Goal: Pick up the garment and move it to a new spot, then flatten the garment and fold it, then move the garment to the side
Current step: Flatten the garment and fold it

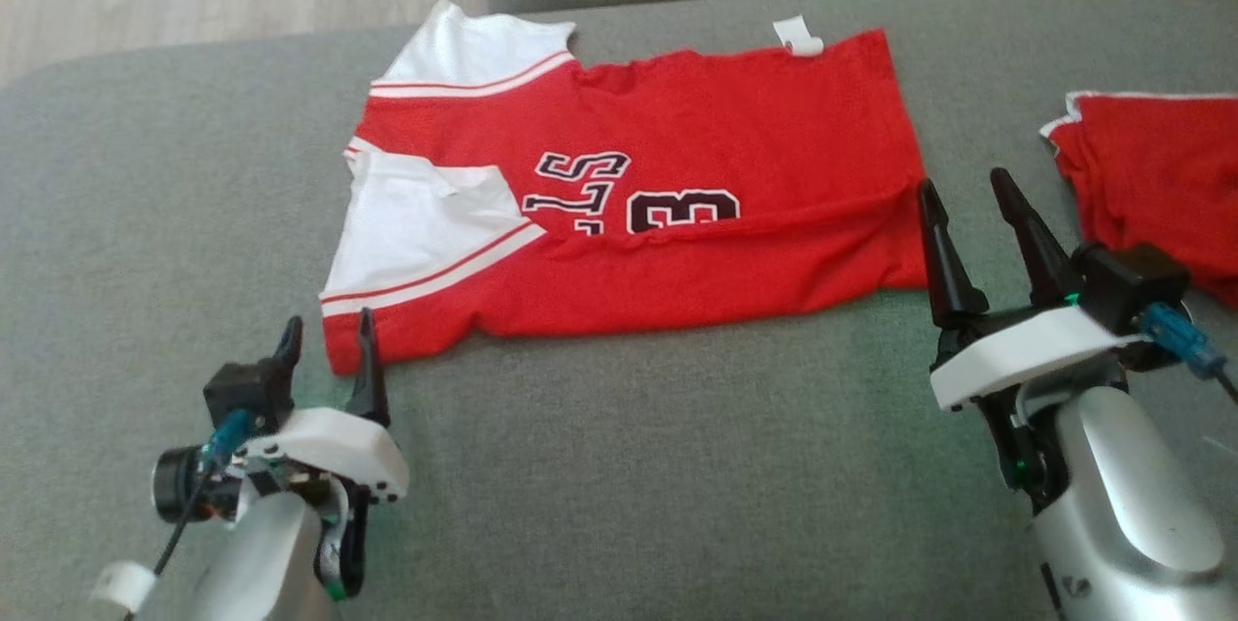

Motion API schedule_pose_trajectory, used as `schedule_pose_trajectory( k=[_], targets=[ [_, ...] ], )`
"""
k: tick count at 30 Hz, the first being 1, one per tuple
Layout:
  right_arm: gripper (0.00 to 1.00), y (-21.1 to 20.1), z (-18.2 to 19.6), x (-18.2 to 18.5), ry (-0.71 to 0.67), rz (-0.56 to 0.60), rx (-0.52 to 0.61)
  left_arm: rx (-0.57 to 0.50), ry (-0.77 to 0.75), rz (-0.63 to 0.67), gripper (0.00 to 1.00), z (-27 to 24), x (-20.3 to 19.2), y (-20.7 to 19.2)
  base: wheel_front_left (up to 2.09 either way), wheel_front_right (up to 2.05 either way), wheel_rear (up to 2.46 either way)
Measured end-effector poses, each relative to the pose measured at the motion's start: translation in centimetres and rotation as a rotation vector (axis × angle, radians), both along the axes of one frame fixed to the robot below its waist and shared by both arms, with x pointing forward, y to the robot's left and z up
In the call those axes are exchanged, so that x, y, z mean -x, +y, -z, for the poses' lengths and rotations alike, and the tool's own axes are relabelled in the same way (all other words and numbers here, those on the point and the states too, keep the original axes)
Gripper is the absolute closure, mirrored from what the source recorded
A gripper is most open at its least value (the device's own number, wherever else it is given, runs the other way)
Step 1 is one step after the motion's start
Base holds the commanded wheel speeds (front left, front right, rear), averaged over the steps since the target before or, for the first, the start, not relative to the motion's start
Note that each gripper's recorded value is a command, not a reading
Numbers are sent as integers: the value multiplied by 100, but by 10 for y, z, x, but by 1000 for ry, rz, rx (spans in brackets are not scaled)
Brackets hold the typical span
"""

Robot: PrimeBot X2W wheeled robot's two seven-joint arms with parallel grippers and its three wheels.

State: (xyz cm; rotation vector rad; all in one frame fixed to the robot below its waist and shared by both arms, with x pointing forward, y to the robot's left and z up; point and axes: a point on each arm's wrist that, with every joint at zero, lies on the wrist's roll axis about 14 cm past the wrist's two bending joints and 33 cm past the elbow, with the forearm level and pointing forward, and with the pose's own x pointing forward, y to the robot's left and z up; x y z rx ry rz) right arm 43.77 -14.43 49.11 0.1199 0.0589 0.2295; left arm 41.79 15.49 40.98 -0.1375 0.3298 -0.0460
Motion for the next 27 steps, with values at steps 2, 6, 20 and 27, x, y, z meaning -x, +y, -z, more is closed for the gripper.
schedule_pose_trajectory(
  k=[2,6,20,27],
  targets=[
    [0,0,1,0,4,2,-2,-13,32,-6,0,7,-1,2,0,0,0],
    [0,-1,4,-2,12,10,0,-55,178,-15,0,39,-1,8,0,0,0],
    [0,-14,9,-3,36,45,10,-45,254,46,100,49,-22,-4,0,0,0],
    [0,-27,49,1,225,97,68,-35,-49,48,100,-13,-43,-8,0,0,0]
  ],
)
